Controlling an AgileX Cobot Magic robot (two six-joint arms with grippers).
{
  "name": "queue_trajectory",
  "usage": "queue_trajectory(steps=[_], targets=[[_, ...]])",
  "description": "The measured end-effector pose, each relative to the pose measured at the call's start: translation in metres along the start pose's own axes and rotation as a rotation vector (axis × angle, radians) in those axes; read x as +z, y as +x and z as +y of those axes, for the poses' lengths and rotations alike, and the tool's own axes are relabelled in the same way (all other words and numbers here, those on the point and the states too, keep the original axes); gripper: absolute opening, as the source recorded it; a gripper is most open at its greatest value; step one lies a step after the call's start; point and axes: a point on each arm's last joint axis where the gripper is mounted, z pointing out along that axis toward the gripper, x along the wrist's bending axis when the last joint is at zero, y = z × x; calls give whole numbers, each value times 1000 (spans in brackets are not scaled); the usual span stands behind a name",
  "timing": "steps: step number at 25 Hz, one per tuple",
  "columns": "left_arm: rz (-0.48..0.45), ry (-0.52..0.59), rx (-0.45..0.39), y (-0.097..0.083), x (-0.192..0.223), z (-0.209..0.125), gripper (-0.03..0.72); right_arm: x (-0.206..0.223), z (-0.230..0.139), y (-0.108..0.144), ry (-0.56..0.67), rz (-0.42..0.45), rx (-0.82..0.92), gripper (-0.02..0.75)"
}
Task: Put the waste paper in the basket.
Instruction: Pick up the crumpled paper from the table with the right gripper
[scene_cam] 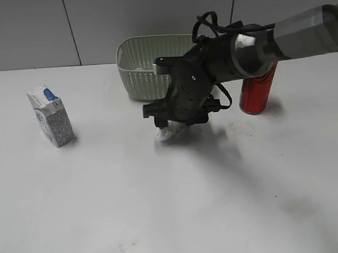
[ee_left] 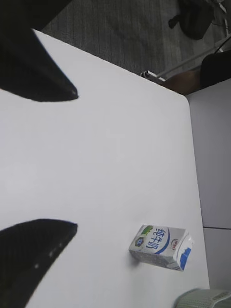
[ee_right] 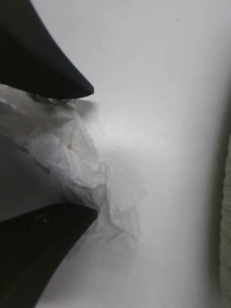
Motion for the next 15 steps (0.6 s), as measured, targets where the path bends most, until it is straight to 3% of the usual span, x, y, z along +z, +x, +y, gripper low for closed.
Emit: queue_trajectory(steps=[3, 8, 9, 12, 15], targets=[[-1, 1, 0, 0, 0, 0, 559, 1, -1, -1, 15, -17, -8, 442], [-1, 1, -1, 0, 0, 0, 538, -5, -3, 1, 46, -37, -69, 93], [-1, 1, -1, 0, 0, 0, 536, -10, -4, 5, 51, -35, -98, 60], [-1, 1, -1, 0, 0, 0, 533, -44, 3, 25, -9, 18, -172, 45], [-1, 1, -1, 0, 0, 0, 528, -98, 24, 42, -169, 102, -235, 45]])
